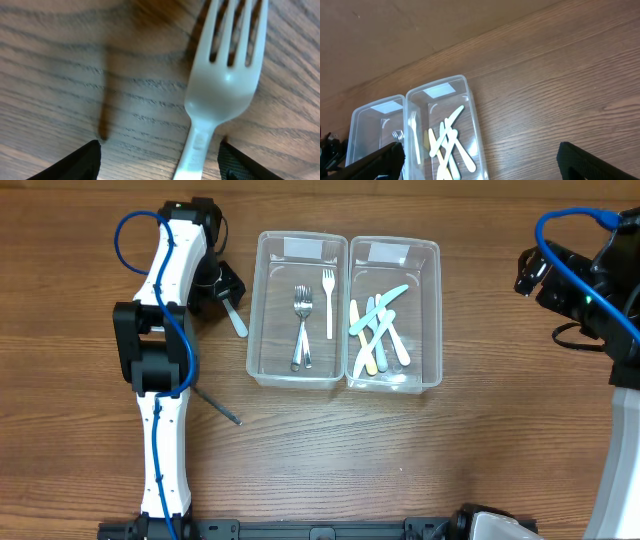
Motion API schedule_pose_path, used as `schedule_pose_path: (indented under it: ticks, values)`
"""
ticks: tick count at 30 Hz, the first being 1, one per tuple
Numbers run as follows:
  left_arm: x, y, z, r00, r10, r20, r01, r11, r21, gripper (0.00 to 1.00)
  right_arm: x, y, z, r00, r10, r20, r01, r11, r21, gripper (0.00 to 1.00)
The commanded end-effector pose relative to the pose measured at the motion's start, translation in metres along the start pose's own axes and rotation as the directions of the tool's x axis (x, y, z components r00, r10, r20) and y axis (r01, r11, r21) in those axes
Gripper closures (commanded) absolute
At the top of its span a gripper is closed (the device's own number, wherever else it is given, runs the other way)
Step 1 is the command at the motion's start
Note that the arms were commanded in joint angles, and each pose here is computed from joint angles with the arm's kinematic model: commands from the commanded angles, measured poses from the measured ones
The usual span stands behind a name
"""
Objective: Pack container
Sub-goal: 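Move left gripper to the light-blue plastic fork and grasp it, then carry light-blue fork into left container and release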
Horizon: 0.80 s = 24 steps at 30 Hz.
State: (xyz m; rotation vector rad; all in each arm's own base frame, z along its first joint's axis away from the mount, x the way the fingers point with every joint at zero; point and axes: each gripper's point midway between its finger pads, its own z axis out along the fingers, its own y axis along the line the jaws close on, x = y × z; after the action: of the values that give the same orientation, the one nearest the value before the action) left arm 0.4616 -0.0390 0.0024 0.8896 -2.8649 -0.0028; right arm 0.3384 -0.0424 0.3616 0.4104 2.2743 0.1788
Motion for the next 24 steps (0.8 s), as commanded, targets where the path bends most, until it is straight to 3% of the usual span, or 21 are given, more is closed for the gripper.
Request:
schedule_pose_path:
  ticks: [1,4,7,9,12,24]
  values:
    - [0.006,0.001,0.022,0.999,-0.039,-0.036,0.037,0.998,-0.043,0.30,-0.004,-0.002,-0.003,1.000,0.003,0.017,-0.003,1.000,0.013,0.00]
    - [0.011,0.007,0.021,0.996,-0.068,-0.050,0.064,0.995,-0.075,0.43,-0.004,-0.002,-0.003,1.000,0.002,0.017,-0.002,1.000,0.013,0.00]
    - [0.014,0.010,0.021,0.995,-0.077,-0.058,0.072,0.993,-0.089,0.50,-0.004,-0.002,-0.003,1.000,0.002,0.017,-0.002,1.000,0.013,0.00]
    - [0.015,0.011,0.021,0.995,-0.077,-0.065,0.071,0.993,-0.095,0.65,-0.004,-0.002,-0.003,1.000,0.003,0.017,-0.003,1.000,0.013,0.00]
    - [0.018,0.014,0.020,0.994,-0.077,-0.077,0.069,0.992,-0.106,0.96,-0.004,-0.002,-0.003,1.000,0.002,0.017,-0.002,1.000,0.013,0.00]
    - [0.038,0.027,-0.004,0.991,0.039,-0.129,-0.058,0.988,-0.146,0.96,-0.004,-0.002,-0.003,1.000,0.002,0.017,-0.002,1.000,0.013,0.00]
